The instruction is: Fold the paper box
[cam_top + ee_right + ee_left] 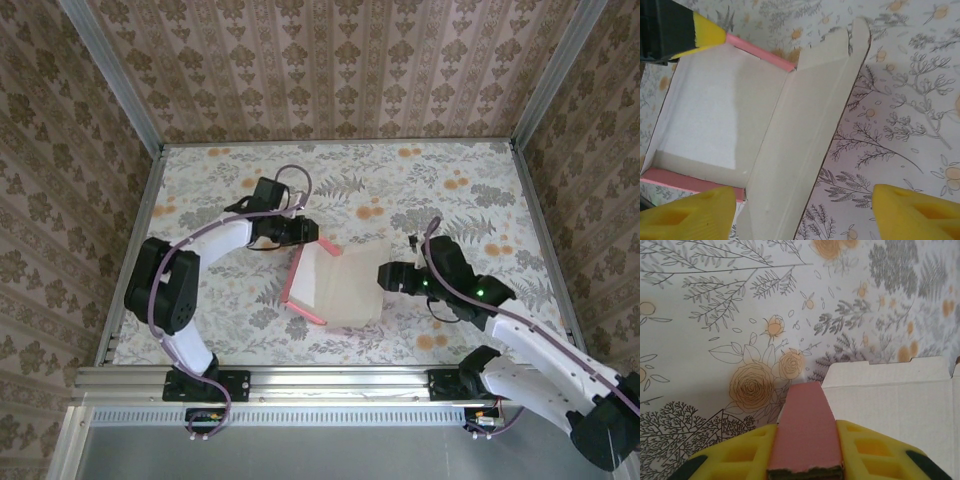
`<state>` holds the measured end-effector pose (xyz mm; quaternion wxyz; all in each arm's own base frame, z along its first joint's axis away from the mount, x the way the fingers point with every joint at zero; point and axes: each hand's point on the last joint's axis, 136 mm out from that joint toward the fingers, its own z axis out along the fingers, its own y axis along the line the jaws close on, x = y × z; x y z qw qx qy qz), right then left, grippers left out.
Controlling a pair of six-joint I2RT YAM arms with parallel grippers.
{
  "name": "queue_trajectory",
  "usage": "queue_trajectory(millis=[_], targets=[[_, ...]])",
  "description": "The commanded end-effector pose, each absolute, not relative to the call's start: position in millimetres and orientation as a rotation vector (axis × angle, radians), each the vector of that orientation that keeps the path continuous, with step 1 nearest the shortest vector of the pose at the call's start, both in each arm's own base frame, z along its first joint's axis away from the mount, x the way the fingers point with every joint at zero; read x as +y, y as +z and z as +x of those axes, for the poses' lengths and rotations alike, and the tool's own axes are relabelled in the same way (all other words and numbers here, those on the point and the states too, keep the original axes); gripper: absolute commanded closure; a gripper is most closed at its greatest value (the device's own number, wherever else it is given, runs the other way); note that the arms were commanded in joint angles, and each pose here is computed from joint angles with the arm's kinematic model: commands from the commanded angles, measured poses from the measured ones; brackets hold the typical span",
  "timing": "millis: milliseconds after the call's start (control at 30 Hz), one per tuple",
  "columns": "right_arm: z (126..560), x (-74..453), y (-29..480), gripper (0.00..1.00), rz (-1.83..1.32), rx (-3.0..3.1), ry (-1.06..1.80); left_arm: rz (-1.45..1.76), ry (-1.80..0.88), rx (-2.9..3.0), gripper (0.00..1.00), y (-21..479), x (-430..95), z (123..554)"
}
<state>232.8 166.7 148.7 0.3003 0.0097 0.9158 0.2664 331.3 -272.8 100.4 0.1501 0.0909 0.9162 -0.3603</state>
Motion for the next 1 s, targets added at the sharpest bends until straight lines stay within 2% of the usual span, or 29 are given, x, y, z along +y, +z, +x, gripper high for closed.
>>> queue_trajectory(millis=[0,200,333,600,800,967], targets=[[239.6,181.4,157.9,0.37,0.02,2.424,0.79,0.098,-1.072,2.605,0.72,91.5,-268.1,336.1],[248.9,192.9,148.7,0.54,0.004,2.461,0.807,0.022,-1.095,2.596,0.72,83.7,-260.6,330.5],[253.5,196.1,145.8,0.72,0.003,2.456,0.812,0.005,-1.107,2.593,0.71,79.4,-259.4,326.8],[260.0,193.0,147.5,0.94,-0.094,2.472,0.713,0.018,-1.189,2.486,0.6,95.1,-247.9,335.1],[264.0,197.2,161.3,0.98,-0.299,2.501,0.634,0.201,-1.249,2.317,0.52,138.5,-226.5,336.1],[265.9,206.2,177.8,0.98,-0.543,2.51,0.596,0.459,-1.087,2.317,0.47,163.6,-217.7,325.7]])
